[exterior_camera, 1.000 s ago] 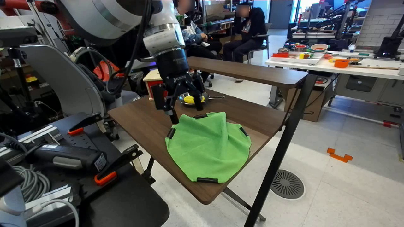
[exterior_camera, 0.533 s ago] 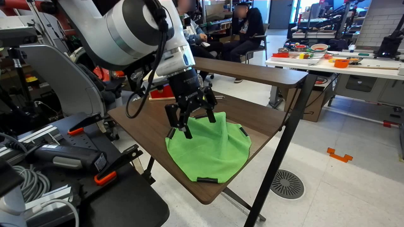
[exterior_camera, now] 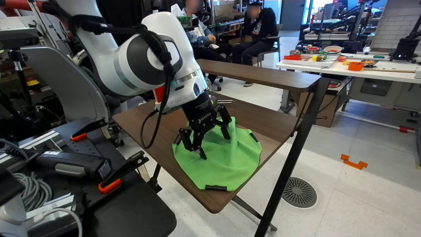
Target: Move the green cloth on the table
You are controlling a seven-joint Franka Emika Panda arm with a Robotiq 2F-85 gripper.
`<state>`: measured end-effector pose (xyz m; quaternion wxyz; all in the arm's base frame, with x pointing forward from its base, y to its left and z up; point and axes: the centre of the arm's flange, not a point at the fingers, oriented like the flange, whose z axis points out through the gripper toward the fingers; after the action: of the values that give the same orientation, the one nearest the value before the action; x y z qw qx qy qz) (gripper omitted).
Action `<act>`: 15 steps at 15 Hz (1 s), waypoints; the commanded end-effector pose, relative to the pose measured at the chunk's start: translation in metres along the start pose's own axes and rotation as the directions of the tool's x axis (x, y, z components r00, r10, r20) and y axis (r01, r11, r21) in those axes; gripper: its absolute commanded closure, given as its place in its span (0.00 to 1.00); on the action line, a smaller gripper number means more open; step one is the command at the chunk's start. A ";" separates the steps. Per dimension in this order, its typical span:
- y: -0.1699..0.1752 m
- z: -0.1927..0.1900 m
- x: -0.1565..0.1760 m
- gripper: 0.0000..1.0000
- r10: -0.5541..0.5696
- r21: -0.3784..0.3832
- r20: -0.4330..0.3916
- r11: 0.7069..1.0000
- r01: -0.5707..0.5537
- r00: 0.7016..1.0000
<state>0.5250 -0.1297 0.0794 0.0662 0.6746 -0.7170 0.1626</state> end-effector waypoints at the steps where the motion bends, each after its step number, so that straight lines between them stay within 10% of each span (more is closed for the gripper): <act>1: -0.003 0.002 -0.008 0.00 -0.003 0.109 0.051 0.994 -0.002 0.999; 15: -0.002 -0.004 -0.049 0.00 -0.282 0.239 0.234 0.944 0.226 0.930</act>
<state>0.5356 -0.0845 0.0689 -0.0578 0.7579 -0.6308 0.1562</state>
